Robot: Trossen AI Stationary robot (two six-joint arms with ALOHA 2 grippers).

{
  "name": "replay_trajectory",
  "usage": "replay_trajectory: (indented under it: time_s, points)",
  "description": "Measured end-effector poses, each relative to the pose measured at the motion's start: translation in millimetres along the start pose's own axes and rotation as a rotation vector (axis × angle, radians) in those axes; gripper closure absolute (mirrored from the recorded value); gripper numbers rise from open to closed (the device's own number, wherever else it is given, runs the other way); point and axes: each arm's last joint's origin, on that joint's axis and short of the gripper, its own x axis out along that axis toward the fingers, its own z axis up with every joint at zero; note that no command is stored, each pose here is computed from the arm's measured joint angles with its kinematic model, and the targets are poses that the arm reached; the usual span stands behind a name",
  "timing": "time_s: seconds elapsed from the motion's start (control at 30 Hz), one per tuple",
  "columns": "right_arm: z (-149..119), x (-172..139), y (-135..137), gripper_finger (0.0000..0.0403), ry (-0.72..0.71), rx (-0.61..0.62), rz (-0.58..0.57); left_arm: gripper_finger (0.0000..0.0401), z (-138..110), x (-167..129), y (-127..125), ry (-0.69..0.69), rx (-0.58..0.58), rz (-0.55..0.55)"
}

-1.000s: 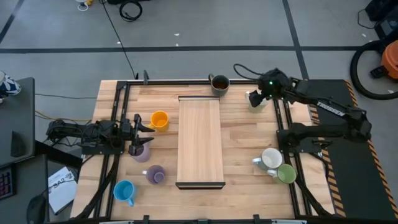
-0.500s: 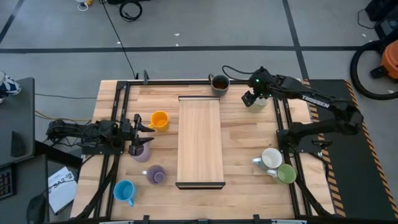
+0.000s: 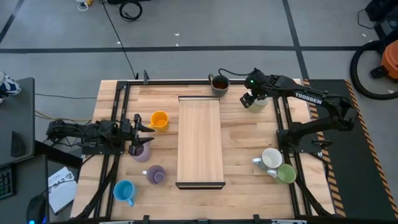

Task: Place coffee mugs
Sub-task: Put the top light green mug on the shelf

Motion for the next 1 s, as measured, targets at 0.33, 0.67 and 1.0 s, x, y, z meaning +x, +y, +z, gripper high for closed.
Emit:
replay_trajectory:
  time_s: [0.33,0.67,1.0]
  points:
    - [-6.0,8.4,0.5,0.0126,0.105,0.004,-0.021,0.0232,0.1,0.0,0.0,0.0,0.0,0.0]
    - [-5.6,32.9,6.9,0.0172,0.208,-0.032,-0.02,0.0232,0.1,0.0,0.0,-0.001,0.0,0.0]
    - [-6.5,41.6,9.0,0.0286,0.252,-0.037,-0.016,0.0232,0.0,0.0,0.0,-0.001,0.0,0.0]
